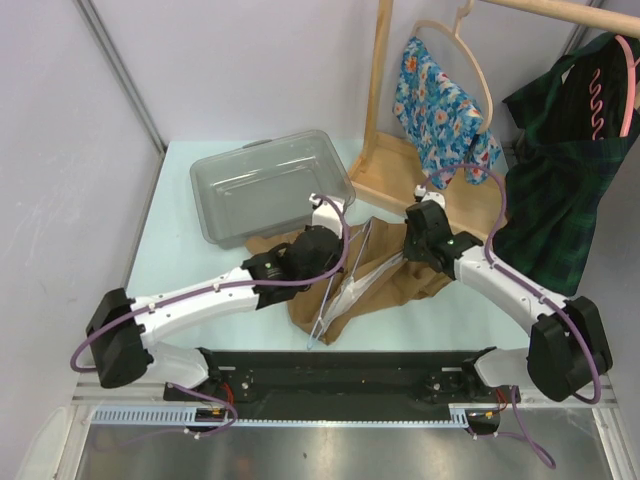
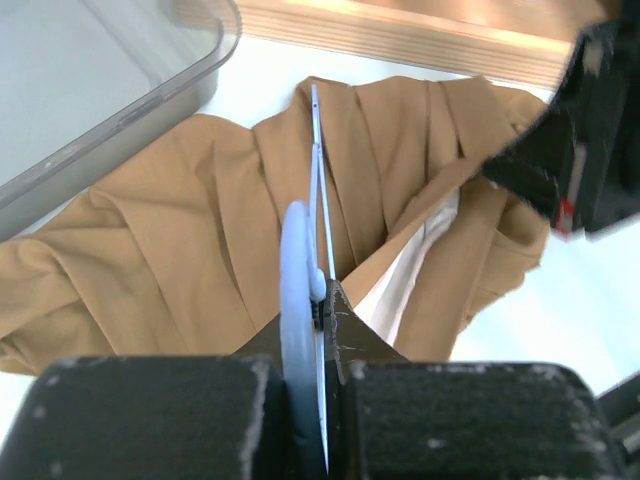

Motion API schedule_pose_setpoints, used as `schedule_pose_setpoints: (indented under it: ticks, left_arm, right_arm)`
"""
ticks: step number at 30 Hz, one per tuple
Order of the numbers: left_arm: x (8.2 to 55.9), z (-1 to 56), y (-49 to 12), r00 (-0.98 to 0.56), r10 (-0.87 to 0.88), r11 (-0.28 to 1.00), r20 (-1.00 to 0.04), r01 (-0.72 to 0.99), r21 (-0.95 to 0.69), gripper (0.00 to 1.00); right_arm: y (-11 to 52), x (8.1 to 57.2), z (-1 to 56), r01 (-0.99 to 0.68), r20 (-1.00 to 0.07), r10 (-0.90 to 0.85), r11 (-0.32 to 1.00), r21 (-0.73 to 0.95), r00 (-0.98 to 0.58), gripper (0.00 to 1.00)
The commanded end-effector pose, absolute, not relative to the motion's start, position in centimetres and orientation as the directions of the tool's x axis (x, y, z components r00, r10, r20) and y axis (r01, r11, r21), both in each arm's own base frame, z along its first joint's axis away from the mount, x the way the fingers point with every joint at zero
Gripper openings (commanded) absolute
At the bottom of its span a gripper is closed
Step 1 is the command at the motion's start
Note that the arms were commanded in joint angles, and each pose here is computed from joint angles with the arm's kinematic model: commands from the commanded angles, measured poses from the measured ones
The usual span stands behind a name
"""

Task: Place the skirt on the hanger
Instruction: Place skirt on hanger

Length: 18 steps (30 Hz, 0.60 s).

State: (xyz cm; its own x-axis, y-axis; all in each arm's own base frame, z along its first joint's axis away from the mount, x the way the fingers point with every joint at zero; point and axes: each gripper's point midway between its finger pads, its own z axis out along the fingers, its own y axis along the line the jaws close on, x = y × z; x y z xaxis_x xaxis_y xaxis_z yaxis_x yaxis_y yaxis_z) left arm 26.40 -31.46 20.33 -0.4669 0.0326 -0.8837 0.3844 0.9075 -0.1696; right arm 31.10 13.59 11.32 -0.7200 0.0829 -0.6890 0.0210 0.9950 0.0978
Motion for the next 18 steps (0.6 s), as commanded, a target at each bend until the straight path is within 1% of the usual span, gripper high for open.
schedule_pose_setpoints:
  ticks: [1,3,5,6,11,13,18]
  left_arm:
    - [24.9,23.9,-32.2,-0.356,-0.015,0.830,-0.934,0.517,-0.210,0.00]
    - [23.6,25.7,-32.5,-0.309,-0.036,0.765,-0.950,0.603,-0.225,0.00]
    - [22.6,25.7,-32.7,-0.262,-0.037,0.714,-0.964,0.668,-0.209,0.00]
    - [21.7,25.7,-32.8,-0.255,-0.031,0.678,-0.966,0.705,-0.208,0.00]
    - [19.8,25.7,-34.0,-0.224,-0.006,0.565,-0.975,0.803,-0.188,0.00]
    - [19.4,25.2,-34.5,-0.227,0.012,0.543,-0.974,0.819,-0.184,0.00]
    - [19.4,24.8,-35.0,-0.217,0.031,0.538,-0.976,0.826,-0.167,0.00]
  right_arm:
    - [12.3,33.0,13.7,0.029,-0.728,0.164,0.981,0.194,-0.666,0.00]
    - [12.5,33.4,14.0,0.001,-0.708,0.196,0.964,0.265,-0.678,0.00]
    - [11.7,33.9,13.8,0.015,-0.691,0.228,0.954,0.299,-0.686,0.00]
    - [12.2,34.0,14.2,-0.019,-0.687,0.220,0.946,0.322,-0.692,0.00]
    - [12.7,33.7,13.7,-0.033,-0.654,0.217,0.937,0.347,-0.725,0.00]
    - [12.7,33.7,14.0,-0.032,-0.653,0.227,0.932,0.360,-0.723,0.00]
    - [12.5,33.7,14.5,-0.034,-0.644,0.252,0.917,0.397,-0.722,0.00]
